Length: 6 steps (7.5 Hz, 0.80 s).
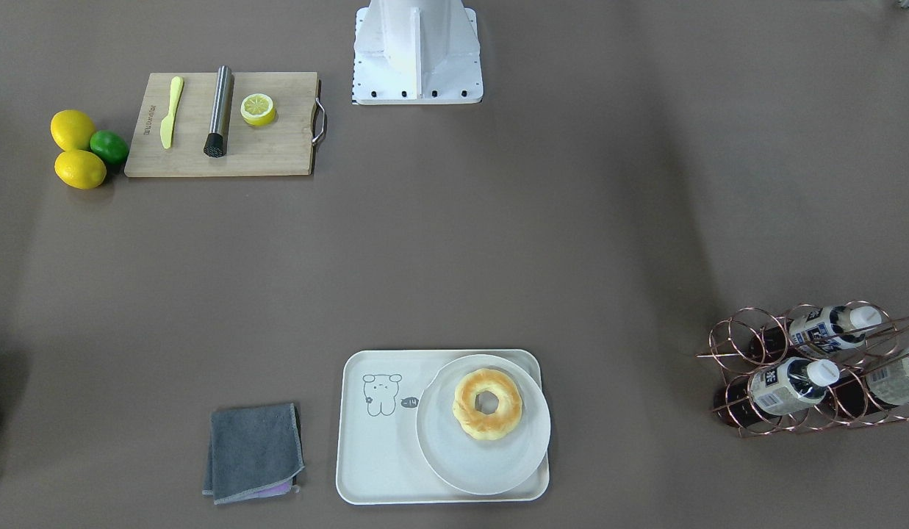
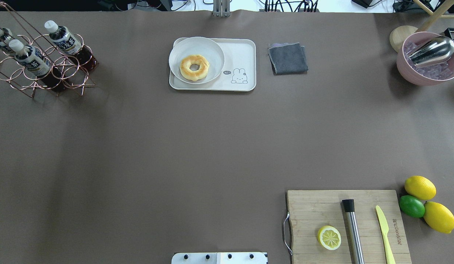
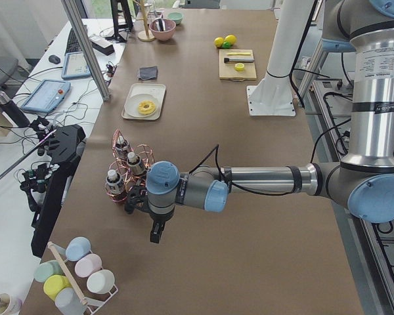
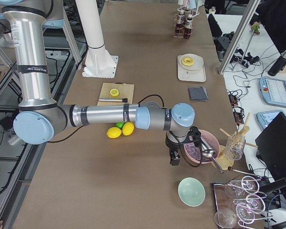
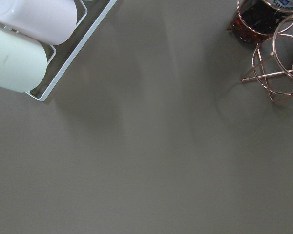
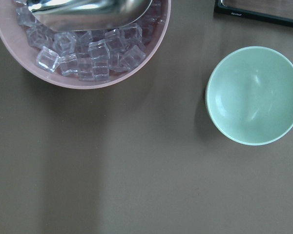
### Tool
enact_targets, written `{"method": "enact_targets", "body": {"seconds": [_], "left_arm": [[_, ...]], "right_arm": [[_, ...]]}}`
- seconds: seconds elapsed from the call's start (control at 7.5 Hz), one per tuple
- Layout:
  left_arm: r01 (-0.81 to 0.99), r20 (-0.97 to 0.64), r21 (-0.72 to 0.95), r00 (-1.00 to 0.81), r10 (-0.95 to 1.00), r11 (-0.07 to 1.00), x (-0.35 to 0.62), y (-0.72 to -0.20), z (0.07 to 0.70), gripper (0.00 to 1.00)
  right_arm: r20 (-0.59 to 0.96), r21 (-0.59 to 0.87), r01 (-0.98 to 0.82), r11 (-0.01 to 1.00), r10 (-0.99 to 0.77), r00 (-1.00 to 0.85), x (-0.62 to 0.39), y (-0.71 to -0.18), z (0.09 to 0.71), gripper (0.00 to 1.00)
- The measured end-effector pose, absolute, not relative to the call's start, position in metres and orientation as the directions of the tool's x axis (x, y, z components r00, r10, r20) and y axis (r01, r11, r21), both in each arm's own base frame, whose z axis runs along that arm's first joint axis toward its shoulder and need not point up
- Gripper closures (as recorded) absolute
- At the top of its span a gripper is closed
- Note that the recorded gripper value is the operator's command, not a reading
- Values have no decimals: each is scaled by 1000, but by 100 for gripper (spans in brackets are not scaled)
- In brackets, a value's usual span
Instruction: Place tea on tray
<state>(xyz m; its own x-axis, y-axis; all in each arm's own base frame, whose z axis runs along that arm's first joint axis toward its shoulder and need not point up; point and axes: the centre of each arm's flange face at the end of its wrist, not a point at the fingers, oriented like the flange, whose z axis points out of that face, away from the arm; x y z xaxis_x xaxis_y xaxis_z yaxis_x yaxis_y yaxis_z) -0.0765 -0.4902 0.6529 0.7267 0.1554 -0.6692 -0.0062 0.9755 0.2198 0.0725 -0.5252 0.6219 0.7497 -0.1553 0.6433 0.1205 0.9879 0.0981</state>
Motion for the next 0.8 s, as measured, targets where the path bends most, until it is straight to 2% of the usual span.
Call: {"method": "enact_targets", "body": {"seconds": [0.8], "left_arm": [[-4, -667, 231, 727, 161, 973, -77, -494, 650, 2]], "right_arm": [[653, 100, 119, 988, -155, 742, 72, -524, 621, 0]]}}
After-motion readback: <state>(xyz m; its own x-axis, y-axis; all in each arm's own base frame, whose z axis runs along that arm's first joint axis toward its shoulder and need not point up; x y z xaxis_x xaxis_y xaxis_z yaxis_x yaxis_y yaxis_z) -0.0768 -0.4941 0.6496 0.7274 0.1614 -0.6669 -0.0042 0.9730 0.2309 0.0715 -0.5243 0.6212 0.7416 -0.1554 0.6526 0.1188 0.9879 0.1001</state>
